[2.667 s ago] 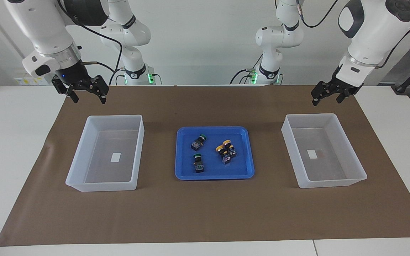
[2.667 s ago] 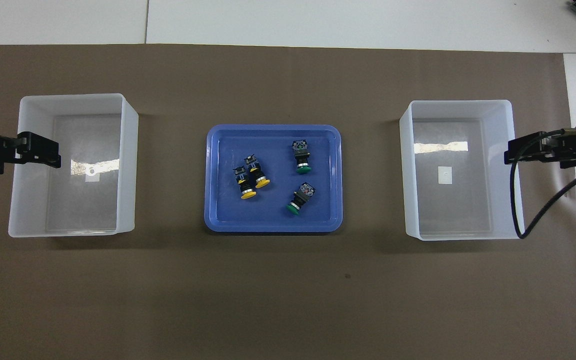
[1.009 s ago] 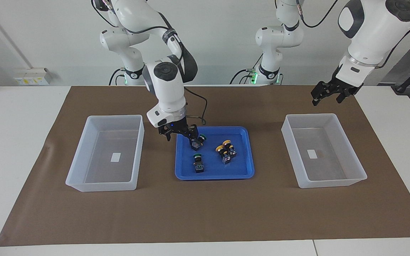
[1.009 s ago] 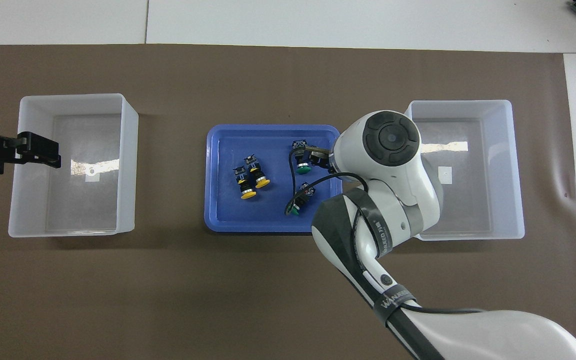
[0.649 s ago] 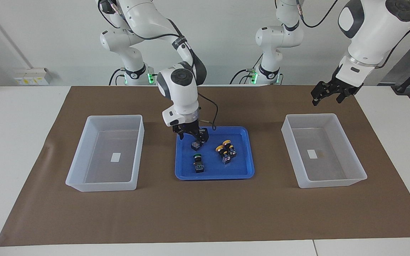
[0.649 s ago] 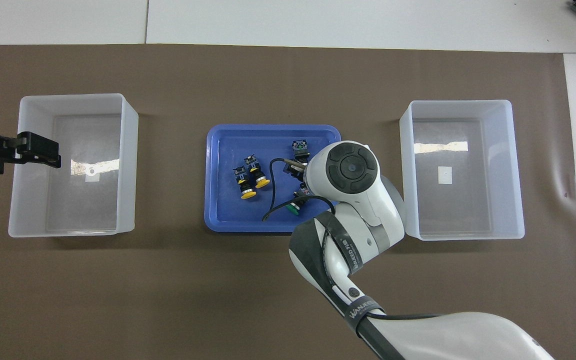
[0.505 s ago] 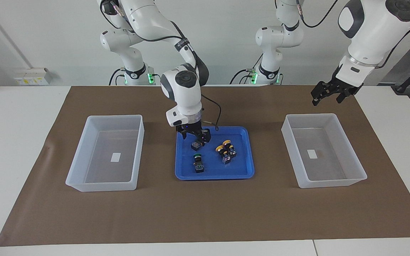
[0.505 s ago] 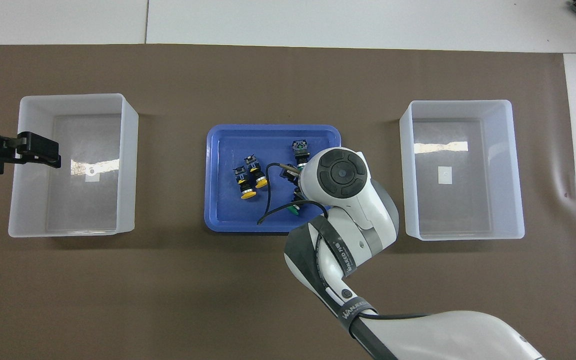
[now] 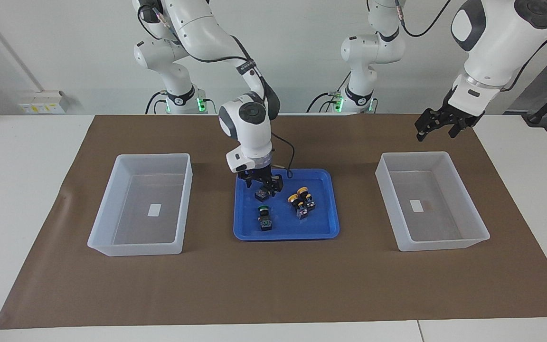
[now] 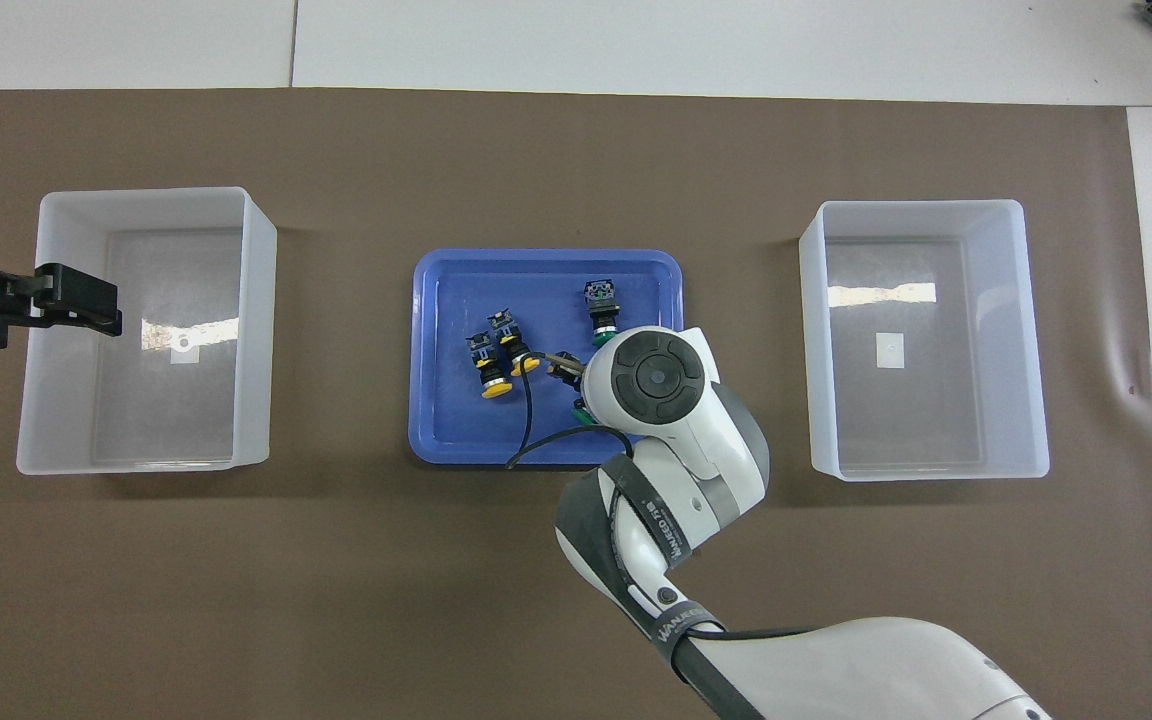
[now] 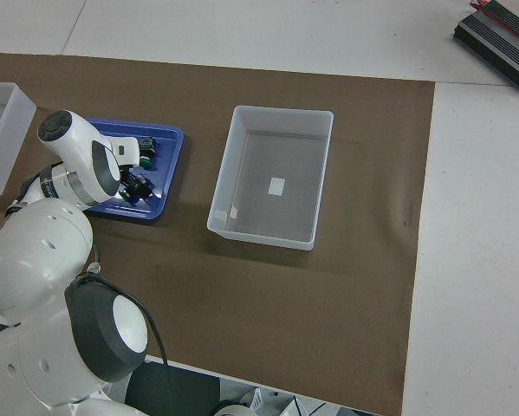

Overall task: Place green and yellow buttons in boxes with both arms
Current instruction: 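Carry the green button into the nearby clear box with the right gripper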

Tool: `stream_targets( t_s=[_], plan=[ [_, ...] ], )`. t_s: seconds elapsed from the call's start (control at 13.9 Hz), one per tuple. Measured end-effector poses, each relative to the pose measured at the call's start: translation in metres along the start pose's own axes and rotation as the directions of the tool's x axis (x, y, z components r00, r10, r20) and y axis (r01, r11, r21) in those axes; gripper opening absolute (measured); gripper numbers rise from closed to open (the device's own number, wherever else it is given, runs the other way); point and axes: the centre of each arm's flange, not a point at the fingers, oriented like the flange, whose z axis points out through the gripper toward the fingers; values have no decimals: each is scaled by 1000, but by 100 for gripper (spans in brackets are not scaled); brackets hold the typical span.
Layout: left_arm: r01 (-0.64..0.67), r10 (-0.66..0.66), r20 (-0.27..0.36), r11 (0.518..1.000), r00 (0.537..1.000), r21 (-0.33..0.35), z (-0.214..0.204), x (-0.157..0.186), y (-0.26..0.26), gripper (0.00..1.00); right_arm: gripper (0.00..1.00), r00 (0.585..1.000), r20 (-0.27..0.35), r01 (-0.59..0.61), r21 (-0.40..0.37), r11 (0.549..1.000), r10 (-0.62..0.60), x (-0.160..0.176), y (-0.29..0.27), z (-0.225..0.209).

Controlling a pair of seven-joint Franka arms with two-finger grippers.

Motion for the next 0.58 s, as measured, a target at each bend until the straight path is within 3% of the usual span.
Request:
stream_targets(
  t_s=[0.36,0.58],
  plan=[
    [0,0,0,1000,1000,0,0,0,0,100,44,1000,2,-5,-3,1000,5,2,2,3],
    [0,0,0,1000,1000,0,0,0,0,100,44,1000,13,-10,-22,1000,11,6,2,-2]
  ],
)
